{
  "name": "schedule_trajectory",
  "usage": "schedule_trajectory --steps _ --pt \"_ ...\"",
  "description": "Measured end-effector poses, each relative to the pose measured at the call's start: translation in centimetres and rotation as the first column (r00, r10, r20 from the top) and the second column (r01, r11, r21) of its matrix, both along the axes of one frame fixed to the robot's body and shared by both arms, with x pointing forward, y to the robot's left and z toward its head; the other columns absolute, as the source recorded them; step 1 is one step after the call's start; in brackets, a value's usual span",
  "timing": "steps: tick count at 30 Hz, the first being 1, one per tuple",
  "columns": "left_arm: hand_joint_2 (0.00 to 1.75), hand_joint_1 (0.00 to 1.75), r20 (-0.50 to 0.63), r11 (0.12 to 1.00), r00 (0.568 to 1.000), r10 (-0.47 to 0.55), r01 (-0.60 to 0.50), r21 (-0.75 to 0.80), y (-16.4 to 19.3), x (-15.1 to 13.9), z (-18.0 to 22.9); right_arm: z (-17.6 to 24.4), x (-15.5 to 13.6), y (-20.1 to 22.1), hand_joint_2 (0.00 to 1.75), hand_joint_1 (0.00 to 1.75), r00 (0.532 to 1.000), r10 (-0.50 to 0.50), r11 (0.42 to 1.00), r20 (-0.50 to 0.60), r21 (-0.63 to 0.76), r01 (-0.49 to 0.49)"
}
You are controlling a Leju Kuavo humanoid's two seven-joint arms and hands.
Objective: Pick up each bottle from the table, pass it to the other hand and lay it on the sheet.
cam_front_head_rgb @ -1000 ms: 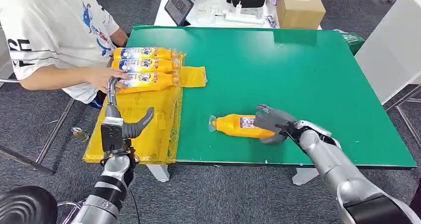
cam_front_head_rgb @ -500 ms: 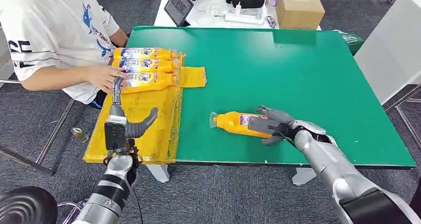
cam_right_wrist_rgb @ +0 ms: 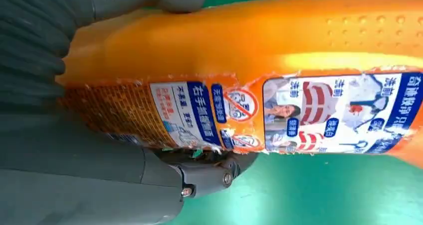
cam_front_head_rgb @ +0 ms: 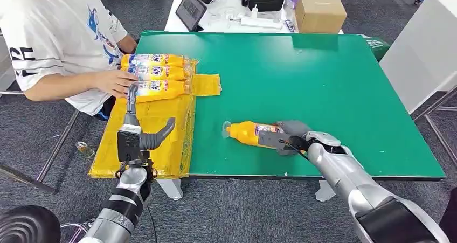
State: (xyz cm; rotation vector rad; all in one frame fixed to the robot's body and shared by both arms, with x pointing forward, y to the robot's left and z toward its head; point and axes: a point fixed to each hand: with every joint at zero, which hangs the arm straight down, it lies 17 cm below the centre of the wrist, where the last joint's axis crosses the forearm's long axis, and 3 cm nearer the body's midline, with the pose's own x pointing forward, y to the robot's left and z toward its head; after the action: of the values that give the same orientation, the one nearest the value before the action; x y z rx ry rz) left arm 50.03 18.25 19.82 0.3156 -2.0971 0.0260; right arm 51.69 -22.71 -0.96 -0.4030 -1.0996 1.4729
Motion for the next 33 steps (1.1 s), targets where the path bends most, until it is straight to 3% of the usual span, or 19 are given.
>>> schedule_trajectory --steps 4,7,9,11,14,18,21,24,26,29,33 --pt "1.75 0.0 -0.002 1.0 1.0 0.0 0.0 0.0 0.0 0.0 -0.1 0.7 0.4 0.6 1.75 1.75 0.998 -0.012 0.999 0.058 0.053 0.009" --pt "1.75 0.0 -0.004 1.0 1.0 -0.004 0.004 0.001 0.0 -0.1 -0.2 3.5 1.3 2.1 1.75 1.75 0.968 -0.099 0.979 0.232 0.196 0.053" --pt "1.75 0.0 -0.01 1.0 1.0 -0.018 0.018 -0.008 -0.1 -0.2 -0.5 6.4 1.1 4.0 1.75 1.75 0.919 -0.176 0.944 0.352 0.325 0.056" --pt "1.75 0.0 -0.027 0.998 0.998 -0.05 0.049 -0.042 -0.5 -0.5 -1.0 11.3 0.6 5.8 1.75 1.75 0.833 -0.286 0.874 0.473 0.486 0.024" --pt "1.75 0.0 -0.106 0.972 0.979 -0.171 0.15 -0.181 -2.0 -0.5 -2.5 20.4 -1.1 5.2 1.75 1.75 0.648 -0.491 0.725 0.582 0.686 -0.067" --pt "1.75 0.0 -0.152 0.913 0.94 -0.304 0.243 -0.328 -3.8 -0.5 -3.4 27.1 -4.1 1.1 1.75 1.75 0.456 -0.667 0.594 0.589 0.79 -0.151" --pt "1.75 0.0 -0.15 0.86 0.908 -0.39 0.301 -0.411 -5.0 -0.7 -3.4 29.2 -6.4 -1.4 1.75 1.75 0.363 -0.737 0.537 0.57 0.82 -0.198" --pt "1.75 0.0 -0.117 0.795 0.87 -0.478 0.373 -0.478 -6.4 -1.1 -2.7 29.3 -7.5 -1.8 1.75 1.75 0.369 -0.74 0.515 0.562 0.827 -0.227" --pt "1.75 0.0 -0.09 0.759 0.851 -0.518 0.408 -0.507 -7.1 -1.4 -2.0 28.6 -7.7 -1.2 1.75 1.75 0.406 -0.721 0.511 0.561 0.827 -0.235" --pt "1.75 0.0 -0.052 0.707 0.818 -0.572 0.46 -0.538 -8.2 -1.9 -1.1 27.0 -7.9 0.5 1.75 1.75 0.502 -0.664 0.5 0.554 0.828 -0.252" --pt "1.75 0.0 -0.035 0.687 0.801 -0.597 0.488 -0.538 -8.9 -2.3 -0.6 25.7 -8.2 1.2 1.75 1.75 0.551 -0.639 0.486 0.537 0.837 -0.252"
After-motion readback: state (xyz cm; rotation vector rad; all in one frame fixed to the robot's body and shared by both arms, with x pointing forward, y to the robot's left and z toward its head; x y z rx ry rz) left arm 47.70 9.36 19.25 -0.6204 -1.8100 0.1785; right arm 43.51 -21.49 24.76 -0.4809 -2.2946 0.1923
